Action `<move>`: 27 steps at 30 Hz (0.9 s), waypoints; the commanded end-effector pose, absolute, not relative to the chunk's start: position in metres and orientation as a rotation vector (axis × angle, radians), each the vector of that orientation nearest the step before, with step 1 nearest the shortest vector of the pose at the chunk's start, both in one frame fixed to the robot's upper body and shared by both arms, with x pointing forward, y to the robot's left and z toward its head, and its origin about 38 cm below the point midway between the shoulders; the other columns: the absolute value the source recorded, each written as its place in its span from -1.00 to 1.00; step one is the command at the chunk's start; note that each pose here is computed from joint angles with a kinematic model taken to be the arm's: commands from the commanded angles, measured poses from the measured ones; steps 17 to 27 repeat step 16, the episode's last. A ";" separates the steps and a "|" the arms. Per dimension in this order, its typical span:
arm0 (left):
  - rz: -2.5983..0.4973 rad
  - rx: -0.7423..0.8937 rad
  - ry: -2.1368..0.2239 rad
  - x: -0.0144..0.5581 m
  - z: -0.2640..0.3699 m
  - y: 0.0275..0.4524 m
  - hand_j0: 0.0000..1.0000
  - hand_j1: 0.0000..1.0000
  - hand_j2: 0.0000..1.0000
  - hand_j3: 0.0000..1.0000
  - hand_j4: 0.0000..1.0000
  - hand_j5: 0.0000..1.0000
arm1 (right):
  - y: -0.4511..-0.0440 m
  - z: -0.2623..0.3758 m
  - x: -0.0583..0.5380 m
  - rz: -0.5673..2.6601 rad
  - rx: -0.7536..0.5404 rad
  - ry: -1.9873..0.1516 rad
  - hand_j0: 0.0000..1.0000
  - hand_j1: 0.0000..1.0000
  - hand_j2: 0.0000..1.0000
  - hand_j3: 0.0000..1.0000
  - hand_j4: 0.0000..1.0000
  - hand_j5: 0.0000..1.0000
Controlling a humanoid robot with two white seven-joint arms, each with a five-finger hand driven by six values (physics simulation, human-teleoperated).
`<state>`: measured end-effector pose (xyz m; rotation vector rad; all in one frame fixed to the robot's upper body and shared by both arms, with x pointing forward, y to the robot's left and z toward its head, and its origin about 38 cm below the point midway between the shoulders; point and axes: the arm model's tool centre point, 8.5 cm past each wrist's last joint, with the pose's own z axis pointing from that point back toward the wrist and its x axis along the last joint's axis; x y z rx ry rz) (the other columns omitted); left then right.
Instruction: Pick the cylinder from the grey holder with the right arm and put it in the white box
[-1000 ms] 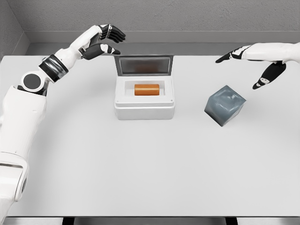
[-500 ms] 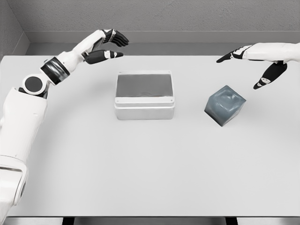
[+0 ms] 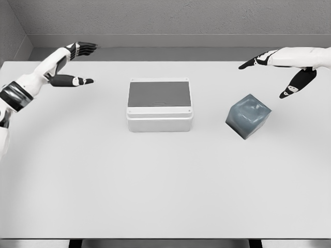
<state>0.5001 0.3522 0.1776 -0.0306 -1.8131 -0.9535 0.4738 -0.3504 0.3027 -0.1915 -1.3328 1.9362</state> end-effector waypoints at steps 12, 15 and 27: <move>-1.003 0.023 -1.787 0.458 0.182 0.398 1.00 1.00 1.00 1.00 1.00 1.00 | -0.352 0.304 0.474 1.927 -0.192 -1.337 1.00 1.00 1.00 1.00 1.00 1.00; -1.014 0.012 -1.780 0.454 0.177 0.395 1.00 1.00 1.00 1.00 1.00 1.00 | -0.352 0.304 0.474 1.926 -0.191 -1.338 1.00 1.00 1.00 1.00 1.00 1.00; -1.012 0.007 -1.778 0.453 0.175 0.395 1.00 1.00 1.00 1.00 1.00 1.00 | -0.352 0.304 0.474 1.927 -0.192 -1.337 1.00 1.00 1.00 1.00 1.00 1.00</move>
